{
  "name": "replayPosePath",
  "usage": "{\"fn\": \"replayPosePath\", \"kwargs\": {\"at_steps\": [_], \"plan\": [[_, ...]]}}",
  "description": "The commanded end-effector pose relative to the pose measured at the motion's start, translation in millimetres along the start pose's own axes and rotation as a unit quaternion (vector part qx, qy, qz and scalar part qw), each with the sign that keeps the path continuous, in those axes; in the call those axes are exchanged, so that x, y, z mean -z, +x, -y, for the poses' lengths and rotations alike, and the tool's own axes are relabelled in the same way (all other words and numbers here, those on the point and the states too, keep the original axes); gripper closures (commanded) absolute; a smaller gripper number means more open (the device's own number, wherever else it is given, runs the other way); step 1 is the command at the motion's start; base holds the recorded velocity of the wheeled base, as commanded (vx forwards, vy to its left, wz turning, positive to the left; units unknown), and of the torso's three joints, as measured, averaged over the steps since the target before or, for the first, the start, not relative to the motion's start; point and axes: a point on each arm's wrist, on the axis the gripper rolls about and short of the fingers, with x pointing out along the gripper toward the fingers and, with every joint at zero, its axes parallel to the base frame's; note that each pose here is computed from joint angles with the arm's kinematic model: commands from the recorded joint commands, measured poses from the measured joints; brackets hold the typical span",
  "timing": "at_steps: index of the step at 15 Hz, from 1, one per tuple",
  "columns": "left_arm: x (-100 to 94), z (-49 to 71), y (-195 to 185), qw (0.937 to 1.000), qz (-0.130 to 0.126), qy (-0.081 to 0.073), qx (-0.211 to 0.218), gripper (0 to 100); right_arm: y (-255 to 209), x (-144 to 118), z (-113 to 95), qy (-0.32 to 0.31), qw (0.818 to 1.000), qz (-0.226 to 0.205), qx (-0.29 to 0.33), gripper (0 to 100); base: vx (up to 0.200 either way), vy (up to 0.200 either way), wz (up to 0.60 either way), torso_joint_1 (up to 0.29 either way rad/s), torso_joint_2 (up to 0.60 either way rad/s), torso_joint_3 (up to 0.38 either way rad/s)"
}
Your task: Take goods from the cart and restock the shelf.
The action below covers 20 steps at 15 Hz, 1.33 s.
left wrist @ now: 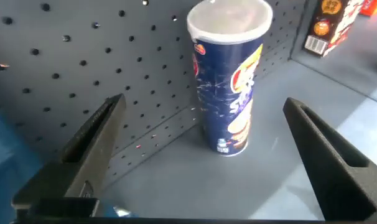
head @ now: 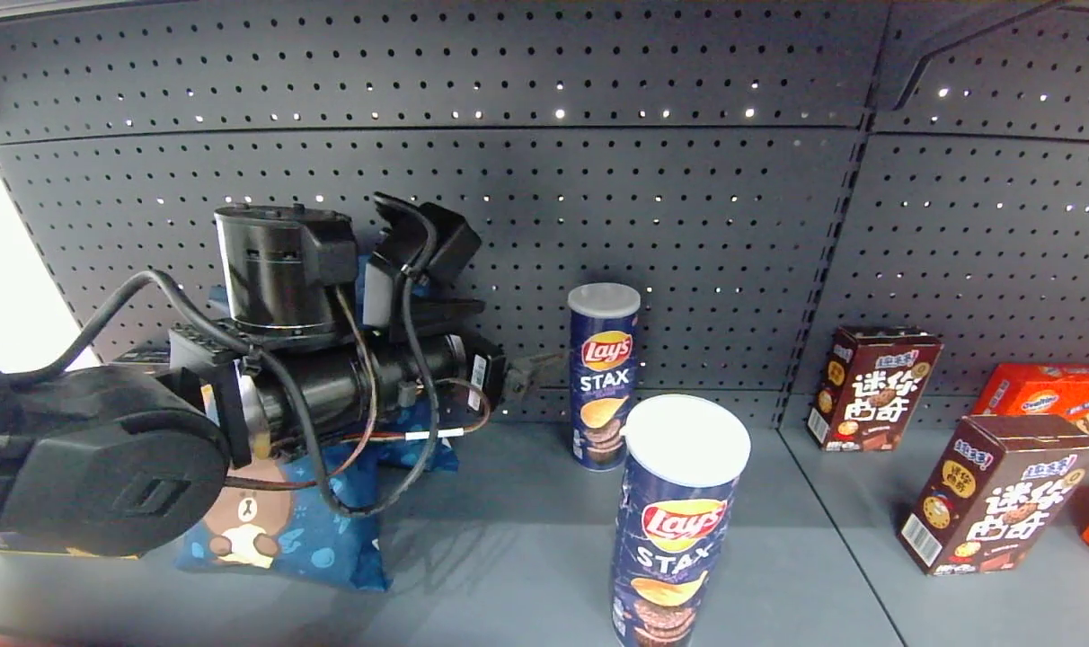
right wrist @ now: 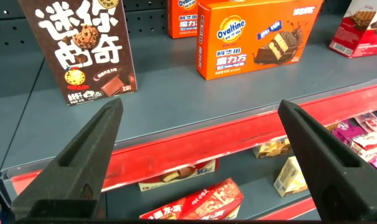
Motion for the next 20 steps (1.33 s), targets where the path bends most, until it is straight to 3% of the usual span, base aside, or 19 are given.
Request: {"fn": "replayPosePath", "kwargs": {"at_steps": [1, 4, 5, 6, 8, 13, 20], "plan": [[-0.6, -0.9, -8.7, 0.9984, -0.02, 0.027, -0.046, 0, 0.1, 0.0, -0.1, -0.001, 1.0, -0.001, 0.0, 0, 0.0, 0.0, 0.0, 0.0, 0.0, 0.0], [3.6, -2.5, -8.2, 0.997, -0.038, 0.032, -0.059, 0, 0.1, 0.0, -0.1, -0.001, 1.0, -0.001, 0.0, 0, 0.0, 0.0, 0.0, 0.0, 0.0, 0.0], [4.6, -3.4, -7.9, 0.9964, -0.042, 0.043, -0.06, 0, 0.1, 0.0, -0.1, -0.002, 1.0, -0.001, 0.0, 0, 0.0, 0.0, 0.0, 0.0, 0.0, 0.0], [7.7, -13.4, -3.4, 0.9922, -0.052, 0.088, -0.071, 0, 0.1, 0.0, -0.1, -0.002, 1.0, -0.001, 0.0, 0, 0.0, 0.0, 0.0, 0.0, 0.0, 0.0], [10.9, -22.2, 7.4, 0.9873, -0.062, 0.124, -0.078, 0, 0.1, 0.0, -0.1, -0.003, 1.0, -0.001, -0.001, 0, 0.0, 0.0, 0.0, 0.0, 0.0, 0.0], [26.6, -21.3, 36.3, 0.9859, -0.081, 0.131, -0.067, 0, 0.0, -0.2, 0.0, -0.003, 1.0, -0.001, 0.0, 0, 0.0, 0.0, 0.0, 0.0, 0.0, 0.0], [31.1, -19.5, 63.3, 0.986, -0.077, 0.134, -0.063, 0, 0.0, -0.2, 0.0, -0.002, 1.0, -0.001, 0.0, 0, 0.0, 0.0, 0.0, 0.0, 0.0, 0.0]]}}
